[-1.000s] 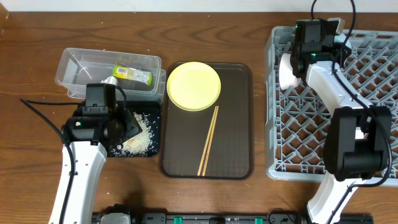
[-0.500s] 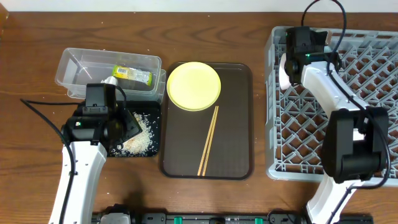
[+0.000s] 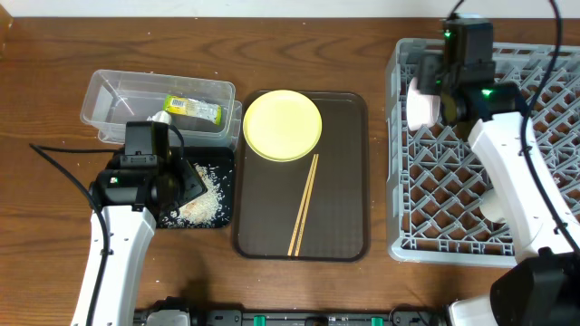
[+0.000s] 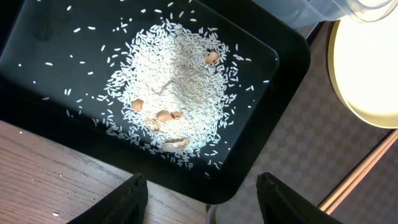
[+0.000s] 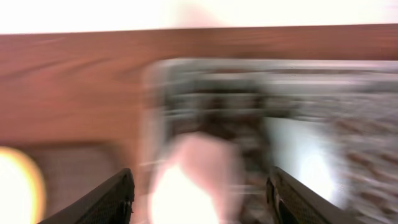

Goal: Sort waste into correct bins and load items into the dishwasher rack
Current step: 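Carry the blue bowl with right gripper and place it in the rack, then reach right gripper to the yellow plate and grasp its edge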

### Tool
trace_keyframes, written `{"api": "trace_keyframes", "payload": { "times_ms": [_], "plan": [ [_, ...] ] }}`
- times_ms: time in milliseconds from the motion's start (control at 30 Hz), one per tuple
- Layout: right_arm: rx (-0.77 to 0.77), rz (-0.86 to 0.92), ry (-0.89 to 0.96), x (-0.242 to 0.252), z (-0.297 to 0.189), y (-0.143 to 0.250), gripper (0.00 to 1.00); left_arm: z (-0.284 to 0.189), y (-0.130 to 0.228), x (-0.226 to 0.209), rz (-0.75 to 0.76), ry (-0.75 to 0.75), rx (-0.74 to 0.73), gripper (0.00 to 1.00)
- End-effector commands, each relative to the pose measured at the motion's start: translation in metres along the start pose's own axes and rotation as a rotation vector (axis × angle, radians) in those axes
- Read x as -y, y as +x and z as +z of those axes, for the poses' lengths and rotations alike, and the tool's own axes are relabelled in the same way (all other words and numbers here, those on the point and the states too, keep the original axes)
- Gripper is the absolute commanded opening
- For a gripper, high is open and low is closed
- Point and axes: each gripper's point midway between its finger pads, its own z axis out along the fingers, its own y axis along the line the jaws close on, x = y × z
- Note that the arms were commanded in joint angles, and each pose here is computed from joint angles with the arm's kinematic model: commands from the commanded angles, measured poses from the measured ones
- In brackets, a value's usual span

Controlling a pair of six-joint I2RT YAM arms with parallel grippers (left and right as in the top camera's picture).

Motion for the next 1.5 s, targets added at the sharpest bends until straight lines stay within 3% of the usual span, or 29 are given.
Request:
{"api": "trace_keyframes", "payload": {
  "times_ms": [0,133,533,800,900,1067,1133,1467],
  "plan": [
    [-0.095,-0.027,-0.423,-0.092,-0.010,0.022,0.66,0.000,0.001,-0.003,-0.014,-0.007,-0.001,0.59],
    [-0.163,-0.086,-0.466,-0.131,-0.001,0.049,0.63,0.000,0.001,-0.003,-0.014,-0.007,-0.001,0.59],
    [-0.369,-0.070,-0.309,-0.185,0.068,0.144,0.58,0.000,0.001,-0.003,-0.014,-0.007,-0.001,0.60],
    [-0.444,-0.010,-0.255,-0.200,0.102,0.189,0.47,0.000,0.001,-0.003,-0.014,-0.007,-0.001,0.60],
    [-0.459,0.004,-0.244,-0.202,0.110,0.199,0.37,0.000,0.001,-0.003,-0.014,-0.007,-0.001,0.60],
    [-0.442,0.062,-0.214,-0.201,0.115,0.196,0.08,0.000,0.001,-0.003,-0.014,-0.007,-0.001,0.60],
    [-0.425,0.088,-0.219,-0.203,0.116,0.191,0.01,0.000,0.001,-0.003,-0.014,-0.007,-0.001,0.60],
    [-0.259,0.111,-0.270,-0.186,0.089,0.117,0.01,0.000,0.001,-0.003,-0.014,-0.008,-0.002,0.60]
  ]
}}
